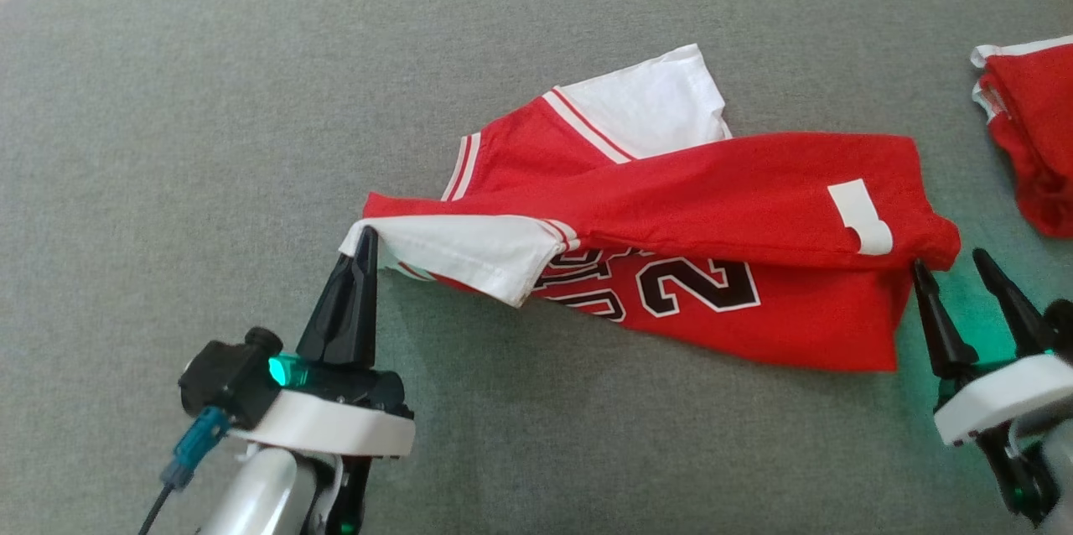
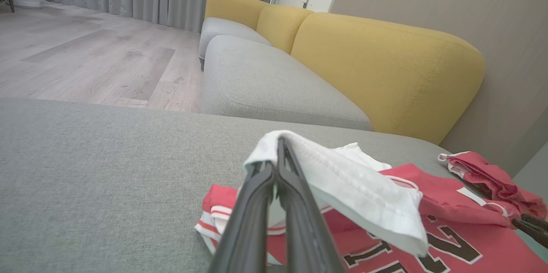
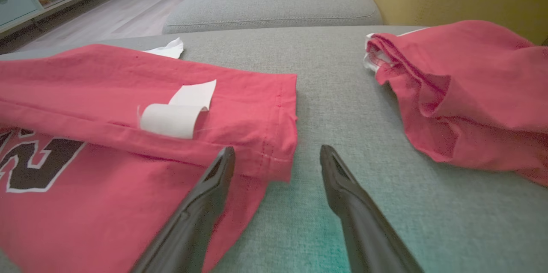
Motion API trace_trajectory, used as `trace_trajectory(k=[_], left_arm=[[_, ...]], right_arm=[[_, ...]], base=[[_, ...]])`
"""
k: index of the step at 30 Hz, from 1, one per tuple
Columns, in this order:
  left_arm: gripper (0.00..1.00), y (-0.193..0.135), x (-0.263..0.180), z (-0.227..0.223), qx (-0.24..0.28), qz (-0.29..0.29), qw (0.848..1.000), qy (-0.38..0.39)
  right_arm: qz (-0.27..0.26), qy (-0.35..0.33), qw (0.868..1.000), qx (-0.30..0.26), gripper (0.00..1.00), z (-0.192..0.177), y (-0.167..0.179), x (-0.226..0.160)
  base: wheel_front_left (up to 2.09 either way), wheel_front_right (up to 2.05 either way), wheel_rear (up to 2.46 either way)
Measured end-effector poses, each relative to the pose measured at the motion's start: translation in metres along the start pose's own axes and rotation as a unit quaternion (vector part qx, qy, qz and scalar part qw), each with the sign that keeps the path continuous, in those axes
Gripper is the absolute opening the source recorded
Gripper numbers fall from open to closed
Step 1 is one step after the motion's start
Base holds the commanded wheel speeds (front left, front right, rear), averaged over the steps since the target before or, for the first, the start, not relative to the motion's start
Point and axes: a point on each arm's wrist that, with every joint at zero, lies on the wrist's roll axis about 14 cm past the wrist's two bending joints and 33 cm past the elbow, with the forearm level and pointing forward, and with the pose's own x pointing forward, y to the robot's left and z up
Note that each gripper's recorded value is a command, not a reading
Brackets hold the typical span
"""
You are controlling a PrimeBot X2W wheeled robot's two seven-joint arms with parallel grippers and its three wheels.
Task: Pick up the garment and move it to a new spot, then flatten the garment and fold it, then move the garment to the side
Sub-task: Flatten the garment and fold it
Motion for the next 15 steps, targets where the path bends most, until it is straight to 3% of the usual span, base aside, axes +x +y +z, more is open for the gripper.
trace_trajectory(k=[7,10,11,14,15], left_arm=[[0.0,0.002,0.001,0.0,0.001,0.002,1.0,0.0],[0.0,0.002,0.003,0.001,0.002,0.001,1.0,-0.001],[0.0,0.002,0.004,0.002,0.003,0.001,1.0,-0.002],[0.0,0.002,0.004,0.002,0.003,0.0,1.0,-0.002],[0.0,0.002,0.004,0.002,0.003,0.0,1.0,-0.002]], right_arm=[[0.021,0.01,1.0,-0.004,1.0,0.0,0.006,0.007],[0.028,0.023,0.999,0.011,0.93,-0.008,0.011,0.006],[0.03,0.028,0.999,0.015,0.85,-0.011,0.012,0.005],[0.038,0.035,0.998,0.02,0.31,-0.014,0.016,0.005],[0.04,0.034,0.998,0.02,0.0,-0.012,0.016,0.006]], base=[[0.0,0.0,0.0],[0.0,0.0,0.0],[0.0,0.0,0.0],[0.0,0.0,0.0],[0.0,0.0,0.0]])
